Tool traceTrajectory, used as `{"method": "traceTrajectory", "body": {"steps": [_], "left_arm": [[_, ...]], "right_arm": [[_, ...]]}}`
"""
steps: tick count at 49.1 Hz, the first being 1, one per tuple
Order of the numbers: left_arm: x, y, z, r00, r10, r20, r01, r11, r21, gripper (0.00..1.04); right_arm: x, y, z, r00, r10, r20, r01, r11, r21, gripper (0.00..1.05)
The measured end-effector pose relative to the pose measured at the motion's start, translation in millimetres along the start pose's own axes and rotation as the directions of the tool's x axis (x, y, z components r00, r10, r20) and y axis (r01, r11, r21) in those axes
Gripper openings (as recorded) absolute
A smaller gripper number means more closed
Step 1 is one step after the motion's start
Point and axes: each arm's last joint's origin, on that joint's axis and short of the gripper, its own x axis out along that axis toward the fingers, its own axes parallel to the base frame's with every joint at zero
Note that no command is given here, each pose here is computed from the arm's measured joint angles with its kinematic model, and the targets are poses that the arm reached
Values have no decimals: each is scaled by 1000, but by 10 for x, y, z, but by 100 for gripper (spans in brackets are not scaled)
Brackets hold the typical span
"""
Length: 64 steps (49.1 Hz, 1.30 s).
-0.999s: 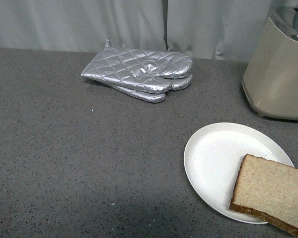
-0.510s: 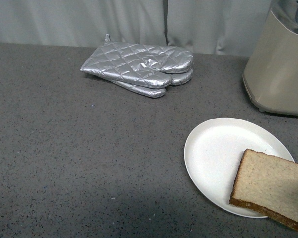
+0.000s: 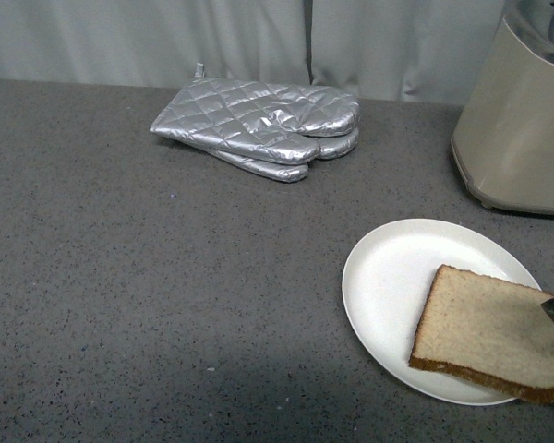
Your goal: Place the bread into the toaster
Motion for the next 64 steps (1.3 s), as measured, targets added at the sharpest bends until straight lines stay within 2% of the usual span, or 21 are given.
{"method": "traceTrajectory", "body": {"steps": [10,14,17,23,27,33,40,48,53,59,64], "left_arm": [[0,0,0,1000,0,0,0,1000,0,98],[0,0,0,1000,0,0,0,1000,0,98],[0,0,0,1000,0,0,0,1000,0,98],[0,0,0,1000,0,0,0,1000,0,98],[0,0,0,1000,0,0,0,1000,0,98],[0,0,0,1000,0,0,0,1000,0,98],[0,0,0,1000,0,0,0,1000,0,98],[0,0,0,1000,0,0,0,1000,0,98],[0,0,0,1000,0,0,0,1000,0,98],[0,0,0,1000,0,0,0,1000,0,98],[0,0,0,1000,0,0,0,1000,0,98]], "right_arm": [[-77,165,111,999,38,18,-39,999,25,24],[-150,268,167,998,61,26,-62,998,34,9],[-213,377,220,996,90,30,-91,995,41,3],[-431,779,447,978,193,79,-197,979,48,2],[-651,1101,692,953,266,147,-276,960,54,2],[-866,1395,993,921,286,265,-311,949,55,2],[-1053,1701,1379,861,276,427,-324,945,41,2],[-1078,1765,1627,816,169,552,-255,964,82,2],[-991,1718,1768,777,46,628,-169,976,138,2],[-779,1640,1845,775,-47,630,-99,976,195,2],[-614,1614,1821,788,-84,610,-67,973,221,2]]}}
